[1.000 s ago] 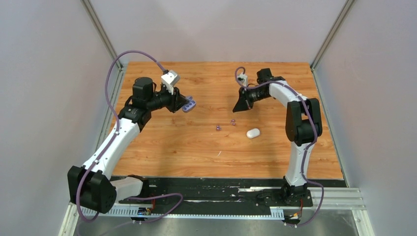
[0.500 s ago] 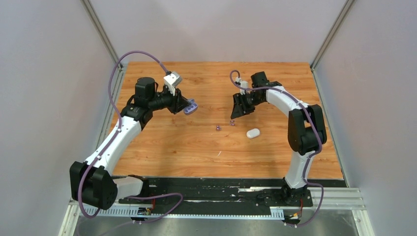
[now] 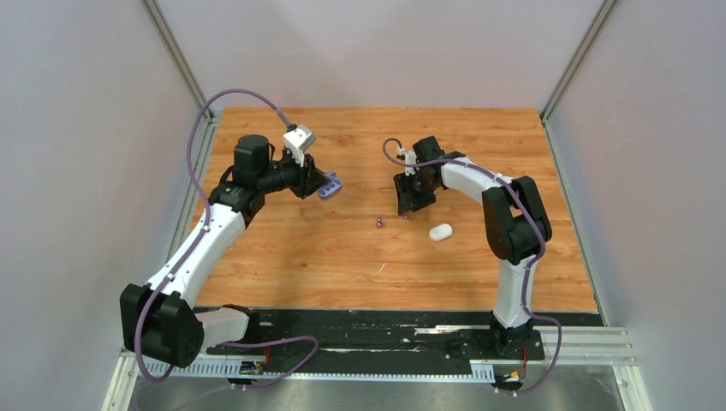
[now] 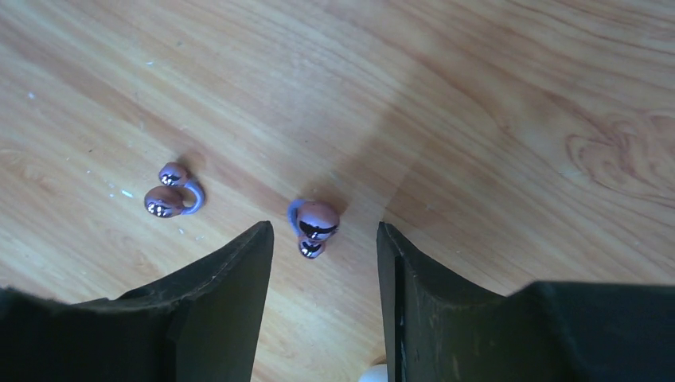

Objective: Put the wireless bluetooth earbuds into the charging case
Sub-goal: Pick up the earbud from the center of the board.

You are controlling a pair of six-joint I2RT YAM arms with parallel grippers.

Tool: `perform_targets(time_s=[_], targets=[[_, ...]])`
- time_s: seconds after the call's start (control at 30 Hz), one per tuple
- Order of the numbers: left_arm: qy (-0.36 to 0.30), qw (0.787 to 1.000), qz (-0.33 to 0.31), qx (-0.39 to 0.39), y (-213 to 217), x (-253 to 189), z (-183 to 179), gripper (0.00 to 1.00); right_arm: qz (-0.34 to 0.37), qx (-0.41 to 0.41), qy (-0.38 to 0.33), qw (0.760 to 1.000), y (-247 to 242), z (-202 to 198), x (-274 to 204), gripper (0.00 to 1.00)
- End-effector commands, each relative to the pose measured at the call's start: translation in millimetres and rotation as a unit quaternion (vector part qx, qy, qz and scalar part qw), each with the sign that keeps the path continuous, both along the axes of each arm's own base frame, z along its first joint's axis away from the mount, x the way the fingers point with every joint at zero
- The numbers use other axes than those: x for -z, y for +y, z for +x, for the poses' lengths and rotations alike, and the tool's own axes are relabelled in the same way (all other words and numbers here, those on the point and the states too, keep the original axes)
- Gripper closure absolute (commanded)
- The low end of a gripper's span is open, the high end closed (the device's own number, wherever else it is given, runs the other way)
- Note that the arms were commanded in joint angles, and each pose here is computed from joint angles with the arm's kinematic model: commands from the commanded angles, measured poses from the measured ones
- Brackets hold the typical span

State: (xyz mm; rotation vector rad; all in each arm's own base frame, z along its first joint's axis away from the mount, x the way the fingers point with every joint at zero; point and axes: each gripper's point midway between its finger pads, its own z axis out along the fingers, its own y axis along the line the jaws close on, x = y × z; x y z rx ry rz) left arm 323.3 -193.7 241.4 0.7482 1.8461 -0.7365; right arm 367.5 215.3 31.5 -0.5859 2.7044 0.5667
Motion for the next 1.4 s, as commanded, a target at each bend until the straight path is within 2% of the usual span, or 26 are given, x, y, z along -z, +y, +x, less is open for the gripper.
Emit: perform_targets(time_s=[0.0, 0.13, 0.4, 0.5, 0.6, 0.77, 0.87, 1.0, 1.1, 1.23, 1.3, 1.37], targets=[[-0.042, 0.999, -0.006, -0.006, 3.1, -27.0, 1.3, 1.00, -0.021, 0.029, -0.030, 0.999, -2.8, 18.0, 1.2, 0.52], [-0.043, 0.999, -0.006, -0.008, 3.6, -27.1, 2.1, 1.00, -0.022, 0.027, -0.033, 0.999, -0.6, 23.0, 4.9, 0.55], [-0.042, 0.999, -0.005, -0.009, 4.0, -24.8, 2.2, 1.00, -0.021, 0.023, -0.022, 0.999, -0.4, 17.2, 11.4, 0.71], [-0.041, 0.999, -0.005, -0.010, 4.0, -24.4, 2.3, 1.00, -0.020, 0.023, -0.015, 0.999, -1.1, 13.2, 13.0, 0.73], [-0.040, 0.999, -0.005, -0.011, 4.2, -24.0, 2.7, 1.00, -0.003, 0.012, -0.007, 1.000, 3.6, 7.9, 11.2, 0.80], [-0.039, 0.999, -0.003, -0.007, 3.6, -23.0, 2.3, 1.00, 0.044, -0.009, -0.006, 0.999, 11.4, 3.9, -4.6, 0.99], [-0.033, 0.999, -0.005, 0.000, 1.6, -20.7, 0.6, 1.00, 0.082, -0.012, -0.012, 0.997, 11.9, 4.6, -25.1, 1.00], [-0.028, 1.000, -0.006, 0.006, -0.4, -17.2, 1.4, 1.00, 0.095, -0.012, -0.020, 0.995, 8.8, 2.1, -35.0, 1.00], [-0.026, 1.000, -0.007, 0.006, -1.4, -15.9, 4.1, 1.00, 0.096, -0.005, -0.022, 0.995, 7.9, 0.9, -34.5, 1.00], [-0.024, 1.000, -0.011, 0.008, -3.0, -18.5, 5.6, 1.00, 0.060, 0.026, -0.045, 0.997, -3.6, 13.3, -32.5, 1.00], [-0.023, 1.000, -0.011, 0.008, -3.3, -18.3, 5.7, 1.00, 0.043, 0.054, -0.074, 0.995, -10.2, 26.8, -43.4, 1.00], [-0.017, 1.000, -0.017, 0.009, -4.8, -17.6, 4.8, 1.00, 0.061, 0.055, -0.106, 0.991, -6.0, 34.4, -66.0, 1.00]])
